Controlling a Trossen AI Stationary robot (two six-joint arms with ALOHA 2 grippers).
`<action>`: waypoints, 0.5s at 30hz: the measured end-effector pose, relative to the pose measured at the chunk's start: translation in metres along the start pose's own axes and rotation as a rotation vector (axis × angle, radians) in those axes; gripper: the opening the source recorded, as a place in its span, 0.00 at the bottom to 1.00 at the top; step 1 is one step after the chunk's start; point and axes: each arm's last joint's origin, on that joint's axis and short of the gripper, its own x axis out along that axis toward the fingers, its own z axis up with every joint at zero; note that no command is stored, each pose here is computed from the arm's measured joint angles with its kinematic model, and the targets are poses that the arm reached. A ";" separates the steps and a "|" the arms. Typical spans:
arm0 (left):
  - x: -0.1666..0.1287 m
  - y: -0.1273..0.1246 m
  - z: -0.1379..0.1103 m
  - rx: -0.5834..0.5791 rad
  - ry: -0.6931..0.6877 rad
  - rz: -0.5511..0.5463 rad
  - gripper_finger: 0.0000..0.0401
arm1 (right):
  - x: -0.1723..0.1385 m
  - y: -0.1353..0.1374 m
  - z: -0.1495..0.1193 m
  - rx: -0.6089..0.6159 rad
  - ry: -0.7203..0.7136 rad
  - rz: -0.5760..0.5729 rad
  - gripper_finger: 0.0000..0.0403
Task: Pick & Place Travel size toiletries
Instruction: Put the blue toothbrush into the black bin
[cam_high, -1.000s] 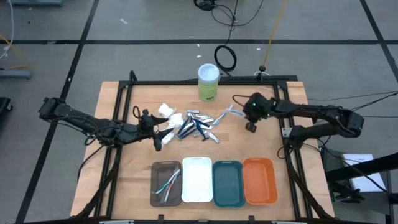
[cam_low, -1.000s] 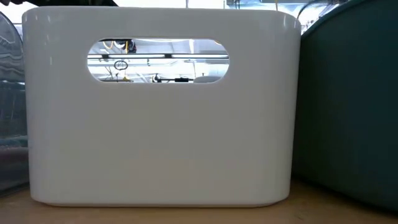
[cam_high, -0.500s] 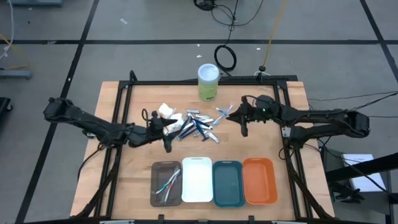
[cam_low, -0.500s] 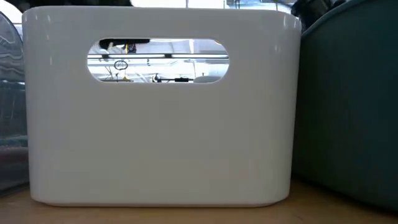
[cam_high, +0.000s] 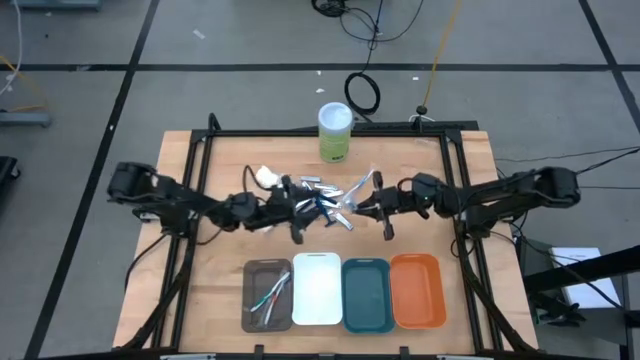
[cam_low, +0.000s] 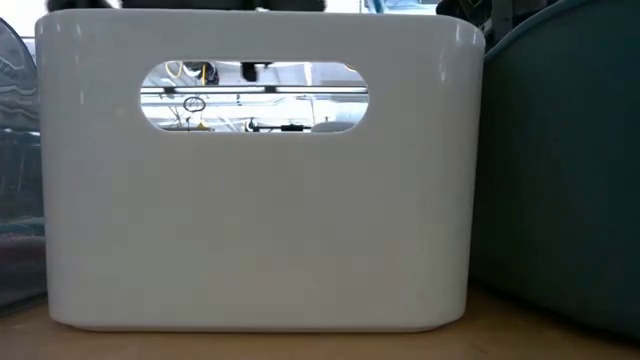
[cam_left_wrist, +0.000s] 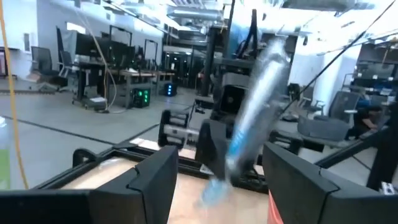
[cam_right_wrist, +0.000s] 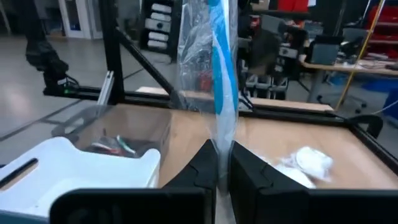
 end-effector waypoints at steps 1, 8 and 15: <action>0.007 -0.001 -0.002 0.005 0.005 -0.007 0.58 | 0.002 0.001 -0.001 -0.002 -0.007 0.004 0.03; 0.049 -0.014 -0.007 0.103 0.019 -0.144 0.58 | 0.006 0.000 -0.004 0.004 -0.030 0.002 0.03; 0.068 -0.017 -0.007 0.171 0.032 -0.139 0.58 | 0.006 0.000 -0.004 0.004 -0.032 0.008 0.03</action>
